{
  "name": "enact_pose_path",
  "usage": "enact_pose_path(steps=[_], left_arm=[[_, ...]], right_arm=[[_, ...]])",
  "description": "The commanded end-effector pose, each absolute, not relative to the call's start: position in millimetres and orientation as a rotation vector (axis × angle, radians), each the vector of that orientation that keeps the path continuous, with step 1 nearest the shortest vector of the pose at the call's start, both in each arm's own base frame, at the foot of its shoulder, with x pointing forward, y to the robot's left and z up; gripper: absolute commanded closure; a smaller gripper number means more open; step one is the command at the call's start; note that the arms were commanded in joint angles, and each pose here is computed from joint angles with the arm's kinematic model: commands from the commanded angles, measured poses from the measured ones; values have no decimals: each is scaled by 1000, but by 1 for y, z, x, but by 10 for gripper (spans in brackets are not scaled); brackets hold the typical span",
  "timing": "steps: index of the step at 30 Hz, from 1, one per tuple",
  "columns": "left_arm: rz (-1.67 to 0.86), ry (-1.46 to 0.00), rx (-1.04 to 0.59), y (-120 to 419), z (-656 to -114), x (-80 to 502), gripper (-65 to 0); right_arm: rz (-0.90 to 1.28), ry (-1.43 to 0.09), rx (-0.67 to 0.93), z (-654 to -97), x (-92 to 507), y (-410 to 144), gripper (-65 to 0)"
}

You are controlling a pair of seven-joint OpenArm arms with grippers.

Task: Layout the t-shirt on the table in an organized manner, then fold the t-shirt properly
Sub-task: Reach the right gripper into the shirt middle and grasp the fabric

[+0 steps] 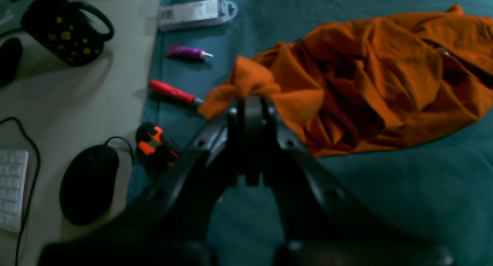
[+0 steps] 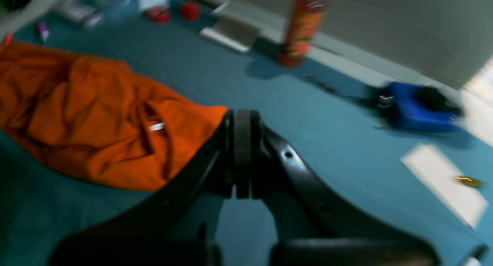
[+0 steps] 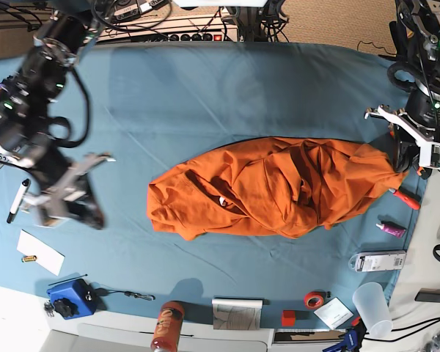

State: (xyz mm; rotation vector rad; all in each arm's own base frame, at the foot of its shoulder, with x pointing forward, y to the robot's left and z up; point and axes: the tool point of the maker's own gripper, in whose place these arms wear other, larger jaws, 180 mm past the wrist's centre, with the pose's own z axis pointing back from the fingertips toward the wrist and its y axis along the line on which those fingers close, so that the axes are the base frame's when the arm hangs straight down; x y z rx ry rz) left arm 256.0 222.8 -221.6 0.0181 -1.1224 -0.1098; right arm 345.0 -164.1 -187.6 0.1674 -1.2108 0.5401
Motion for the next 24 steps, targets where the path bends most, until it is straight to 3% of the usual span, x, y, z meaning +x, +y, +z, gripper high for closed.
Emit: enact_pose_path(steps=[1,9,13,14,20,24], left_arm=[[-120,-1158,28,223,-212,258,0],[-121,-1158,28,223,-212,258,0],[-120,-1158,28,223,-212,258,0],[-120,-1158,28,223,-212,258,0],[-120,-1158,28,223,-212,258,0],[-108,-1159,19,222,-213,257,0]], right_arm=[[557,-1244,190,-182,353,-154,0],[775,-1031,363,-250,379,-37,0],[921,-957,415,-265,372,20,-210],[962,-938,415,-270,368,33,-237],[1119,-861,421,-303,345,94,-242],[1121,-826,328,-333,349,100,-242]])
